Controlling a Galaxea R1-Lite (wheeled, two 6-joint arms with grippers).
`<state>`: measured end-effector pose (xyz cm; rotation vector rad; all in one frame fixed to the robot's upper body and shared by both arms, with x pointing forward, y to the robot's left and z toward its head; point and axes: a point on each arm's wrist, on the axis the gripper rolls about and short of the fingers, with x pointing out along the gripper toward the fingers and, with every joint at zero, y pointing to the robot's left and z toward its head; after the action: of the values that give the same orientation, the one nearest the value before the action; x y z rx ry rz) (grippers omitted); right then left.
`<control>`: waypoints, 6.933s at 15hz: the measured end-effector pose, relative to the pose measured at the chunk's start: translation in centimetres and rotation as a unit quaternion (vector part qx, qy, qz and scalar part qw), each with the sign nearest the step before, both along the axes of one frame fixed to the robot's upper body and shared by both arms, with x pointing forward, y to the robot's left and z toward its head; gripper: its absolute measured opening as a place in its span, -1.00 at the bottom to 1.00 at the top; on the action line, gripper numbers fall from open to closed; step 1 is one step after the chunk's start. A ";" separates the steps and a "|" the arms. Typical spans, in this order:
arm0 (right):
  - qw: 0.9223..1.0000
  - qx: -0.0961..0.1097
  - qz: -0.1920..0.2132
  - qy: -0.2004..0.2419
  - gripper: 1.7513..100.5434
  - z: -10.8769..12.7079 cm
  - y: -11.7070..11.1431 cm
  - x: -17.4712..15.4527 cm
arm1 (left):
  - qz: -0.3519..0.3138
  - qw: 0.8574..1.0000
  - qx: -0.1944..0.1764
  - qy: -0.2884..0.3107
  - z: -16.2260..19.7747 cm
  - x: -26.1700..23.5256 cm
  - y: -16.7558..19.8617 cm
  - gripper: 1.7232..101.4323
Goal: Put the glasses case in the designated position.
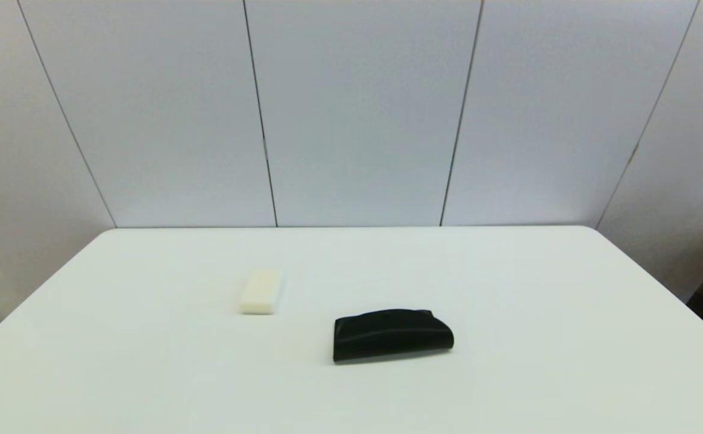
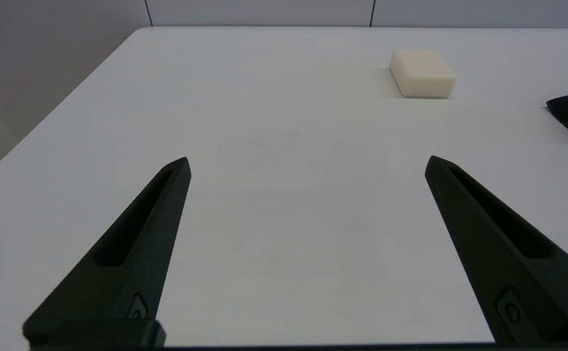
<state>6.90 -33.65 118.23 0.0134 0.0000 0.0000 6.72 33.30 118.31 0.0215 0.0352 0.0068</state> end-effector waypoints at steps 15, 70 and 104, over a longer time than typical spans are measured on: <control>1.000 0.000 0.000 0.000 0.93 0.0 0.0 0.0 | 0.000 1.000 0.000 0.000 0.0 0.0 0.0 0.93; 1.000 0.000 0.000 0.000 0.93 0.0 0.0 0.0 | -0.295 0.954 0.017 0.040 18.3 7.3 -1.8 0.93; 1.000 0.000 0.000 0.005 0.93 0.0 0.0 0.1 | -0.641 0.740 0.121 0.163 6.5 29.6 -18.5 0.93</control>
<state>6.97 -33.65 118.25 0.0138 0.0098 -0.0001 36.31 14.81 124.84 0.3092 0.3714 -1.4006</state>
